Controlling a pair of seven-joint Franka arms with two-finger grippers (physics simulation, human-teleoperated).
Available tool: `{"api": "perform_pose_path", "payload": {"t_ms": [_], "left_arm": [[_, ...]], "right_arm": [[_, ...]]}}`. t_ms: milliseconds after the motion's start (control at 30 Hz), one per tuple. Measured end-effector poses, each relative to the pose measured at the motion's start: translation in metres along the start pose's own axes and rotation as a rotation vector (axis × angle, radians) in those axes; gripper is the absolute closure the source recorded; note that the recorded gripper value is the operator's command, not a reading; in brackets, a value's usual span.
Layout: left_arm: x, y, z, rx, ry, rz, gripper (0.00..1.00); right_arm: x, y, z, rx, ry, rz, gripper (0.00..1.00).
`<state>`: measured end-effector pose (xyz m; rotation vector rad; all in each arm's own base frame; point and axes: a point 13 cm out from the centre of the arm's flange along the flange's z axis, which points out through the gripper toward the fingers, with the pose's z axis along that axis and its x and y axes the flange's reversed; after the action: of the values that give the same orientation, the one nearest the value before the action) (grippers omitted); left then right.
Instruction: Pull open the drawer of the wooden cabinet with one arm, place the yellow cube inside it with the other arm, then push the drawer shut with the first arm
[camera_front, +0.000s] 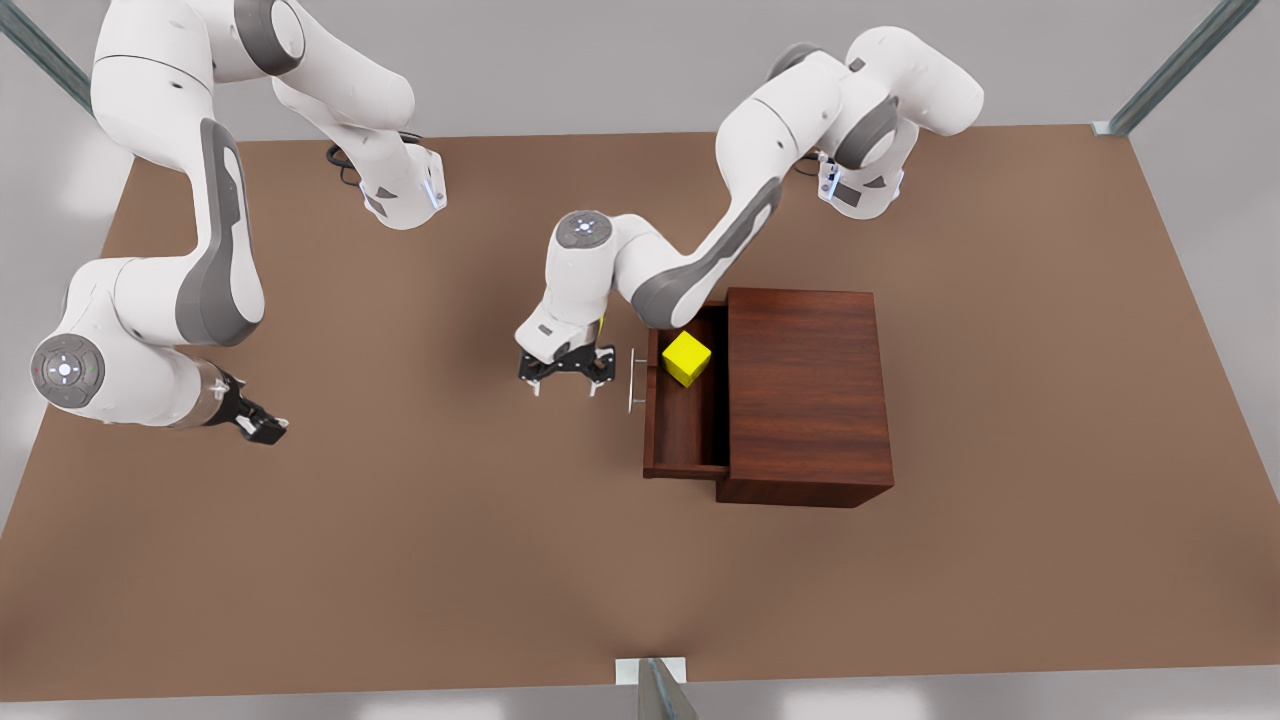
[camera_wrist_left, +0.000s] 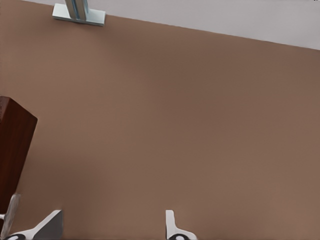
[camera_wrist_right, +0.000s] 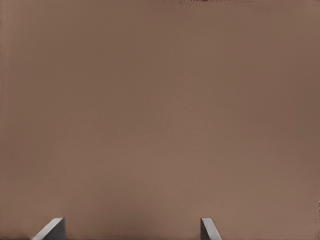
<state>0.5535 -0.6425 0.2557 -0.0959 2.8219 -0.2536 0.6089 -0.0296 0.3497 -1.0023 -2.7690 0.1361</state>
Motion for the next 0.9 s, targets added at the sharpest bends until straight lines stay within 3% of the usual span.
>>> {"api": "perform_pose_path", "payload": {"t_ms": [700, 900], "left_arm": [[0.041, 0.067, 0.078, -0.245, 0.025, -0.107, 0.0], [0.038, 0.075, 0.062, -0.276, 0.027, -0.117, 0.0]], "right_arm": [[0.002, 0.005, 0.007, 0.007, 0.01, -0.304, 0.0], [0.003, 0.005, 0.007, 0.01, 0.014, -0.342, 0.0]]}}
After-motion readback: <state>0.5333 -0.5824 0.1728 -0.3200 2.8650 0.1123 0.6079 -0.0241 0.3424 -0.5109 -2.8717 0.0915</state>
